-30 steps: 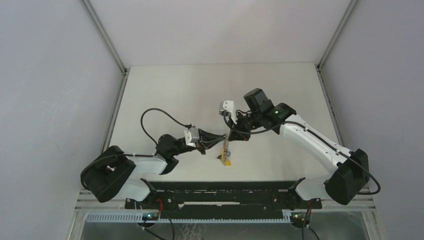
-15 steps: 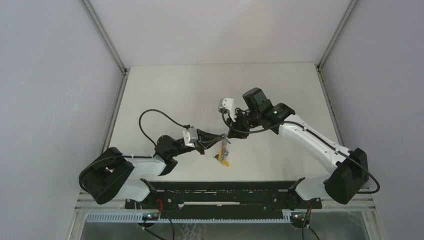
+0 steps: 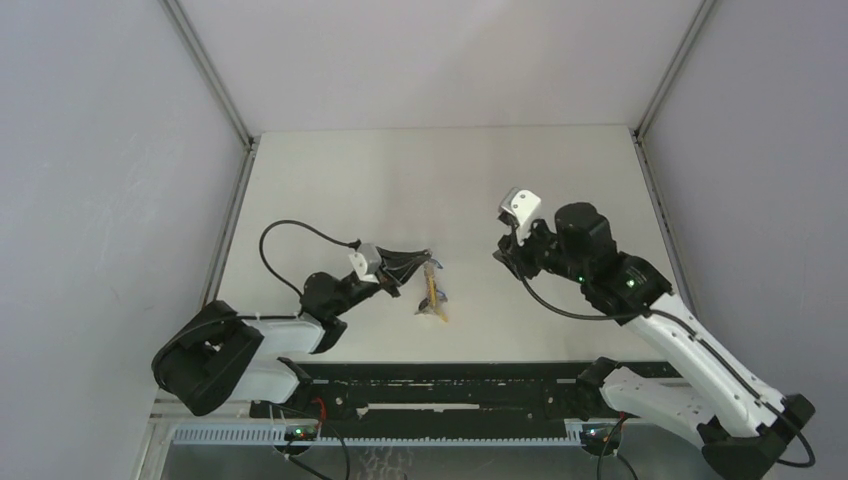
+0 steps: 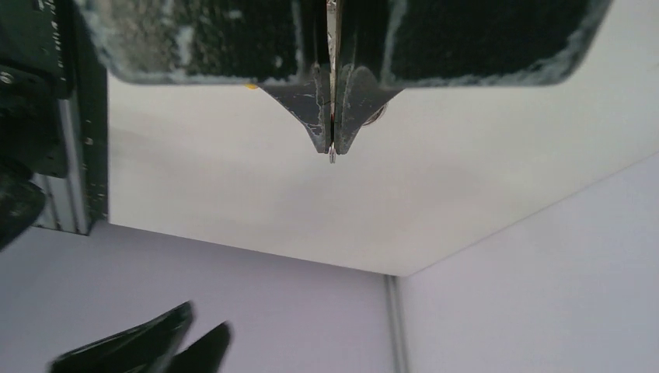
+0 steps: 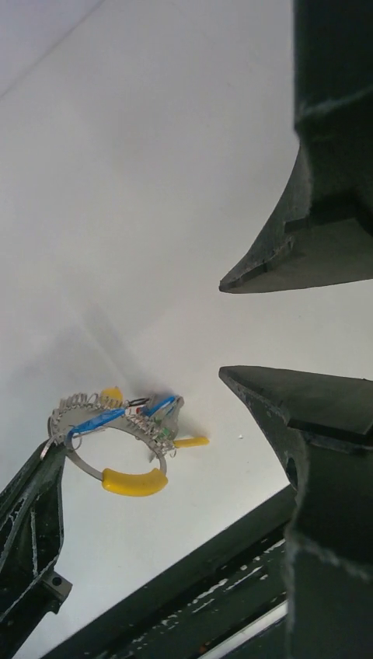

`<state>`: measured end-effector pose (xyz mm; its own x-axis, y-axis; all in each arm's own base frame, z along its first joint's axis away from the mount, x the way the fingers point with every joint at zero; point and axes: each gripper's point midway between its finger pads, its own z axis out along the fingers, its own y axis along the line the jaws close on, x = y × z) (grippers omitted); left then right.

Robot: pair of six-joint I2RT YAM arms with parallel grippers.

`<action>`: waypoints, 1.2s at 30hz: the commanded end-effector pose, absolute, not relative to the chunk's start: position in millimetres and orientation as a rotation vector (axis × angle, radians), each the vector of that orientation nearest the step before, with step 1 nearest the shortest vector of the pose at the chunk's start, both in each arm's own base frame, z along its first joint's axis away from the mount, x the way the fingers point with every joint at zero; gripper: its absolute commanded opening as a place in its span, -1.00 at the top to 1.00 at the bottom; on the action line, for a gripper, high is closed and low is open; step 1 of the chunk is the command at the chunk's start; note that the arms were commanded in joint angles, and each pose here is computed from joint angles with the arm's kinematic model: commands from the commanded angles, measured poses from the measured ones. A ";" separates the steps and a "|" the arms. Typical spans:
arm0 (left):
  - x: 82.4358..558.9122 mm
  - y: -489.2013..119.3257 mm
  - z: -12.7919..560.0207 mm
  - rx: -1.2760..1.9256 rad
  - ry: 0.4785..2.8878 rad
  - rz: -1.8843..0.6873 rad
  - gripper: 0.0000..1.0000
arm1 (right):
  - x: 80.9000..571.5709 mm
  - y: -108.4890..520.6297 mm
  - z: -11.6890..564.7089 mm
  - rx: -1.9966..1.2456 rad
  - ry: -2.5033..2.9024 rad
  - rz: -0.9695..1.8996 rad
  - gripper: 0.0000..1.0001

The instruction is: Put the keys on the keyring

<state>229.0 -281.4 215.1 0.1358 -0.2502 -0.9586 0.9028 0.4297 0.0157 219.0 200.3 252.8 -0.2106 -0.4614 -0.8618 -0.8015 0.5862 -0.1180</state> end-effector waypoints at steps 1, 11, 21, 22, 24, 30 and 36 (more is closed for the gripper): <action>250.8 -253.9 230.8 0.551 1.135 -0.876 1.00 | 228.0 184.1 274.1 -0.824 1.807 0.413 0.19; 298.1 -226.3 192.4 0.436 1.484 -0.619 0.99 | 223.0 142.9 268.2 -0.567 1.892 0.366 -0.98; 340.4 -243.0 144.8 0.439 1.837 -0.515 0.92 | 212.8 100.4 287.0 -0.278 1.741 0.308 -1.00; 344.1 -247.2 139.8 0.440 1.873 -0.518 0.90 | 210.4 97.7 289.5 -0.268 1.720 0.310 -1.00; 355.1 -260.4 133.1 0.456 1.935 -0.532 0.83 | 207.8 91.7 294.5 -0.241 1.696 0.302 -1.00; 372.3 -282.9 113.8 0.409 2.039 -0.587 0.47 | 201.9 80.8 300.4 -0.204 1.663 0.285 -1.00; 373.4 -254.7 150.0 0.297 1.995 -0.477 -0.40 | 201.0 76.7 303.3 -0.187 1.645 0.275 -1.00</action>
<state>362.9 -267.1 88.8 -0.5324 0.0979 -0.8408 0.4717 0.8591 -0.1987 197.5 80.1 291.1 -0.1368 -0.0061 -0.9906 -0.3137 0.9488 0.0375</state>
